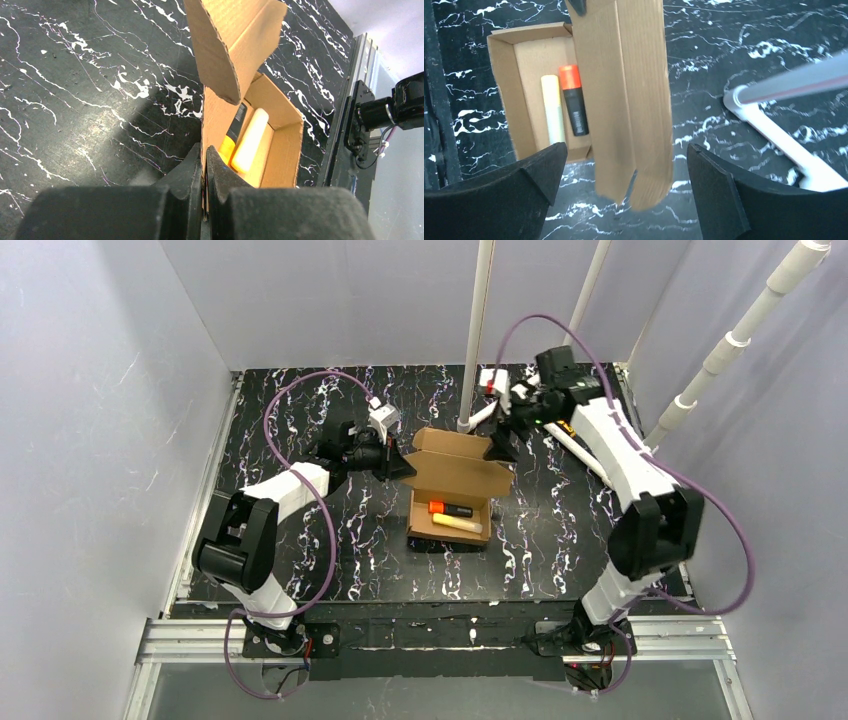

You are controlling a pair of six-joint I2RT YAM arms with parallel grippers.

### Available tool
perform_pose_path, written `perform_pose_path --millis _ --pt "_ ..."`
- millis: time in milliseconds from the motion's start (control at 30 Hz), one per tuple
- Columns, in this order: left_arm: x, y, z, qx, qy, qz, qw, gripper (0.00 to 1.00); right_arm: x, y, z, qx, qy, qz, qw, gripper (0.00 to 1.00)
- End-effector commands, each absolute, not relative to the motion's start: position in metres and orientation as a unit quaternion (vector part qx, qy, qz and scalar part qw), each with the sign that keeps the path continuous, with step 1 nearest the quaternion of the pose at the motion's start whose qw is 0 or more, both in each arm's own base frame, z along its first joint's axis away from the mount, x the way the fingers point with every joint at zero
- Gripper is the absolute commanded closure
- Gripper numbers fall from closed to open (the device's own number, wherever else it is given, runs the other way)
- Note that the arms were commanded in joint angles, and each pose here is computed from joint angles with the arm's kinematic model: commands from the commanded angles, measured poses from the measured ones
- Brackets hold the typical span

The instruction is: Fold the paper box

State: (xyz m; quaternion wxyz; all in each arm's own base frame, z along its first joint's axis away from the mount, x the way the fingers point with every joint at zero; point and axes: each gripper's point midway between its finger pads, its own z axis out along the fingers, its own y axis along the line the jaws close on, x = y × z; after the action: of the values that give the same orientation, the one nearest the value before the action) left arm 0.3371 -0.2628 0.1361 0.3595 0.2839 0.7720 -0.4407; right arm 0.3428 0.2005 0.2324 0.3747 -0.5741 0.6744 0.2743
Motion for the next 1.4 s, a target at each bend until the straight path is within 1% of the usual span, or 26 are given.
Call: perform_pose_path --millis 0,200,333,433,533,633,700,800,900,967,1067,1167,1267,1367 --pt "0.336 -0.269 0.149 0.331 0.743 -0.446 0.374 1.0 0.358 0.222 0.223 -0.6 0.666 0.282 0.342 0.02" --pt "0.339 -0.27 0.148 0.334 0.742 -0.444 0.375 1.0 0.376 0.234 0.203 -0.613 0.677 0.265 0.31 0.02" --pt "0.342 -0.269 0.147 0.333 0.744 -0.439 0.378 1.0 0.371 0.236 0.194 -0.607 0.682 0.281 0.295 0.03" --pt "0.346 -0.269 0.146 0.331 0.747 -0.434 0.381 1.0 0.361 0.239 0.189 -0.604 0.681 0.308 0.277 0.06" --pt "0.349 -0.268 0.147 0.324 0.751 -0.429 0.383 1.0 0.347 0.242 0.183 -0.604 0.677 0.337 0.253 0.14" --pt "0.353 -0.267 0.147 0.31 0.759 -0.423 0.385 1.0 0.34 0.243 0.179 -0.6 0.678 0.35 0.24 0.27" --pt "0.354 -0.266 0.147 0.299 0.765 -0.422 0.384 1.0 0.338 0.244 0.18 -0.597 0.679 0.354 0.239 0.34" --pt "0.356 -0.265 0.146 0.285 0.773 -0.419 0.383 0.99 0.338 0.246 0.186 -0.591 0.679 0.358 0.248 0.41" --pt "0.358 -0.264 0.147 0.273 0.778 -0.418 0.381 0.98 0.338 0.248 0.188 -0.581 0.685 0.358 0.256 0.53" --pt "0.358 -0.264 0.145 0.261 0.784 -0.42 0.376 0.93 0.337 0.249 0.186 -0.579 0.689 0.354 0.256 0.61" --pt "0.355 -0.266 0.145 0.241 0.791 -0.43 0.363 0.88 0.339 0.25 0.18 -0.568 0.702 0.345 0.257 0.76" --pt "0.352 -0.264 0.144 0.219 0.799 -0.433 0.355 0.8 0.344 0.249 0.177 -0.557 0.712 0.332 0.268 0.88" --pt "0.348 -0.258 0.146 0.188 0.809 -0.43 0.353 0.68 0.345 0.248 0.182 -0.556 0.71 0.325 0.284 0.96" --pt "0.343 -0.242 0.151 0.129 0.821 -0.433 0.349 0.54 0.341 0.247 0.193 -0.558 0.704 0.321 0.298 0.99"
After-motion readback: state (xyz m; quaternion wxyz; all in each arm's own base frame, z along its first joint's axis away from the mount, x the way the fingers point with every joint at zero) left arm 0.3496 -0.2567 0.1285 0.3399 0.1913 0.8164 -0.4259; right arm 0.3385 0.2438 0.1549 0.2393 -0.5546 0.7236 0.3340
